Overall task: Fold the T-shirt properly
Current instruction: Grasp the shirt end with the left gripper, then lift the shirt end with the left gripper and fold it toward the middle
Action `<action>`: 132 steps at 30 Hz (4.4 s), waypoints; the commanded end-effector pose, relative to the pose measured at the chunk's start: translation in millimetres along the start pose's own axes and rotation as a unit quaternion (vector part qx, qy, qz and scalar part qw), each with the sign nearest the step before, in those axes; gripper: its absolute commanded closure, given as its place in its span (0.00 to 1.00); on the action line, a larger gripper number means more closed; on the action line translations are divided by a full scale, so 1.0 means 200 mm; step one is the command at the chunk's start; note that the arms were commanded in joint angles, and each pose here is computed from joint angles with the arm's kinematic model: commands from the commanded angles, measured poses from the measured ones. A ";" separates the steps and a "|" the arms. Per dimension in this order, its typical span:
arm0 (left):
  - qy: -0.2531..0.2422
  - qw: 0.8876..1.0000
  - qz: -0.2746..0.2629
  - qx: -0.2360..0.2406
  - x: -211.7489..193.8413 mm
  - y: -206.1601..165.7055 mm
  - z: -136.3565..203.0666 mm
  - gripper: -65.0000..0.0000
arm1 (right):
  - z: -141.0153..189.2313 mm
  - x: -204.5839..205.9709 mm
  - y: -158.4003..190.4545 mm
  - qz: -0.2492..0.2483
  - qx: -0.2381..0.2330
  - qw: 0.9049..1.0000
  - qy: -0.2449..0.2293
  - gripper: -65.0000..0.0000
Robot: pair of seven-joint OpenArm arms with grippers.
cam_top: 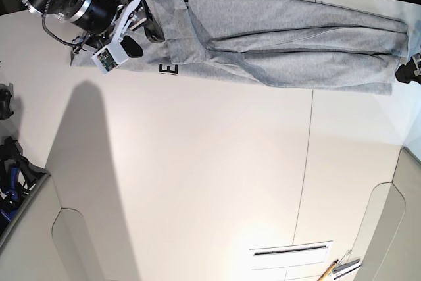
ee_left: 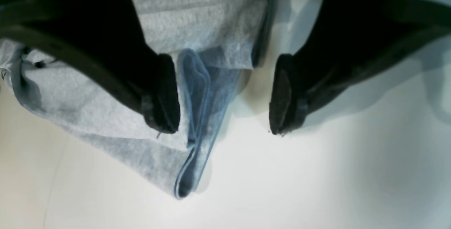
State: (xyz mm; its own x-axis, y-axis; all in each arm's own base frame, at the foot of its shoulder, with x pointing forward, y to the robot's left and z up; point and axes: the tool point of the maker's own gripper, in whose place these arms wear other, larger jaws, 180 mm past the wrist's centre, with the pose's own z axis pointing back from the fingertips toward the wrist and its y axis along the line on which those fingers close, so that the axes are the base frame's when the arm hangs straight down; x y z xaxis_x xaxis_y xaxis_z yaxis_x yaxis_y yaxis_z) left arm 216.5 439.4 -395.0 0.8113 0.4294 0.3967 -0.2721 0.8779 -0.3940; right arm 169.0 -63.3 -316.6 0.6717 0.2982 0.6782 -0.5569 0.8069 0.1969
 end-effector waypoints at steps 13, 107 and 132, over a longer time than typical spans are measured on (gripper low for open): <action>0.040 0.999 0.000 -0.013 -0.04 -0.01 0.08 0.33 | 0.02 0.05 0.01 0.005 0.002 1.000 -0.023 0.55; 0.053 0.886 -0.240 -0.393 -0.68 -1.65 0.06 1.00 | 0.51 -0.11 -0.77 -0.103 -0.298 0.948 -0.039 0.55; 0.045 0.869 -0.269 -0.413 -0.72 -1.81 -0.01 0.47 | 0.41 -0.23 -0.78 -0.158 -0.258 0.953 -0.034 0.55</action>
State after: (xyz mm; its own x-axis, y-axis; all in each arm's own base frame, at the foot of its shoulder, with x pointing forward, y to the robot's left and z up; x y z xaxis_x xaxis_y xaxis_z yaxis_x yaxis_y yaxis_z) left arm 195.3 61.1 -322.6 0.7754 -0.0702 0.6275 0.5717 0.5000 -0.6505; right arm 179.1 -244.3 -329.0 0.7527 -0.0301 0.6577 0.0012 0.9990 0.0444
